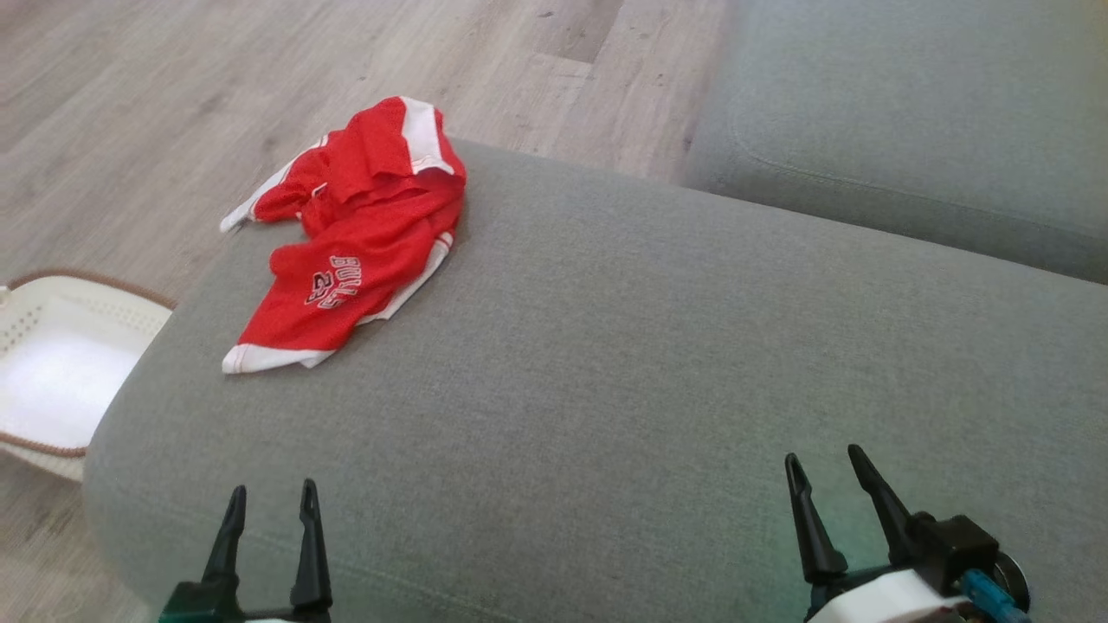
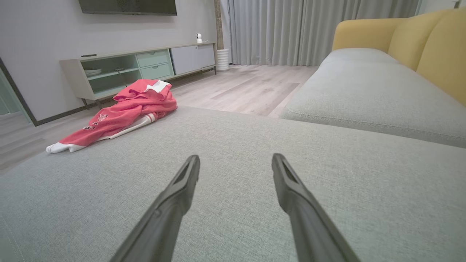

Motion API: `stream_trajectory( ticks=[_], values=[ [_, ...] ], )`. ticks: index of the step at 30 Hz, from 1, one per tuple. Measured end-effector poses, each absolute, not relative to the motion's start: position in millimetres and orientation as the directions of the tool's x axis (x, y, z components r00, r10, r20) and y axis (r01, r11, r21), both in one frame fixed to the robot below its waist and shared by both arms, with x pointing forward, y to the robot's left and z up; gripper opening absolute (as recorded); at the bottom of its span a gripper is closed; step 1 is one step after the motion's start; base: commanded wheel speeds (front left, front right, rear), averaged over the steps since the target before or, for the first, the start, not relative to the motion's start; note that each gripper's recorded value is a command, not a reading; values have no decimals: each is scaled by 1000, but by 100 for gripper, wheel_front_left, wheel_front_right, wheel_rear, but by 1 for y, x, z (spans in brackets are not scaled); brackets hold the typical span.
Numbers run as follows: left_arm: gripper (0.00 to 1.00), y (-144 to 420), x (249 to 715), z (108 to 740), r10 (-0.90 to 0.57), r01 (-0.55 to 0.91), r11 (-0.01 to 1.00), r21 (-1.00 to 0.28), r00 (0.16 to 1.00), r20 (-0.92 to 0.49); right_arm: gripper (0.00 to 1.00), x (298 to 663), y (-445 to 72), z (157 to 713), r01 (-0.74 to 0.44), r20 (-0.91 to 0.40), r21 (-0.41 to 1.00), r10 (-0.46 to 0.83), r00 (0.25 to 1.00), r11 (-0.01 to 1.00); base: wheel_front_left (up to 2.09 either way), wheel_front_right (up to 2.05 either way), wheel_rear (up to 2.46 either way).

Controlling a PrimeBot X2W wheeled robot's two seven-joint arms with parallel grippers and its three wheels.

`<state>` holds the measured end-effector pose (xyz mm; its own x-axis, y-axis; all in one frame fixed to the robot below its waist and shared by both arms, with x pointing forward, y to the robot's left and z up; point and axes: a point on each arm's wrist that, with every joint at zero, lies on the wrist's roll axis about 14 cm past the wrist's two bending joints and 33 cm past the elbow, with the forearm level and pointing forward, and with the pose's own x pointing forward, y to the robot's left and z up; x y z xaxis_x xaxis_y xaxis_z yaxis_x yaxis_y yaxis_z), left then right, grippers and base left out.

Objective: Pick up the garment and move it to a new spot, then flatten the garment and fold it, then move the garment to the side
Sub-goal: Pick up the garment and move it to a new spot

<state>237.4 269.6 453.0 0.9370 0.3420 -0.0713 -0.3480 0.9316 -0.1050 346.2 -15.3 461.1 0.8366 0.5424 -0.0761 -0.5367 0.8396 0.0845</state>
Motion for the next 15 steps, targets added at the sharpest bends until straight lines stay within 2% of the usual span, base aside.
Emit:
stream_trajectory(
  ticks=[9, 12, 15],
  values=[
    [100, 276, 239, 465, 363, -365, 924, -109, 931, -41, 100, 350, -9, 457, -550, -85, 92, 557, 826, 830, 0, 0, 0],
    [100, 288, 244, 485, 392, -386, 912, -139, 920, 16, 100, 354, -9, 457, -549, -83, 88, 556, 827, 831, 0, 0, 0],
    [100, 309, 257, 519, 385, -379, 922, -75, 917, 101, 100, 360, -11, 455, -544, -86, 81, 550, 831, 835, 0, 0, 0]
  ],
)
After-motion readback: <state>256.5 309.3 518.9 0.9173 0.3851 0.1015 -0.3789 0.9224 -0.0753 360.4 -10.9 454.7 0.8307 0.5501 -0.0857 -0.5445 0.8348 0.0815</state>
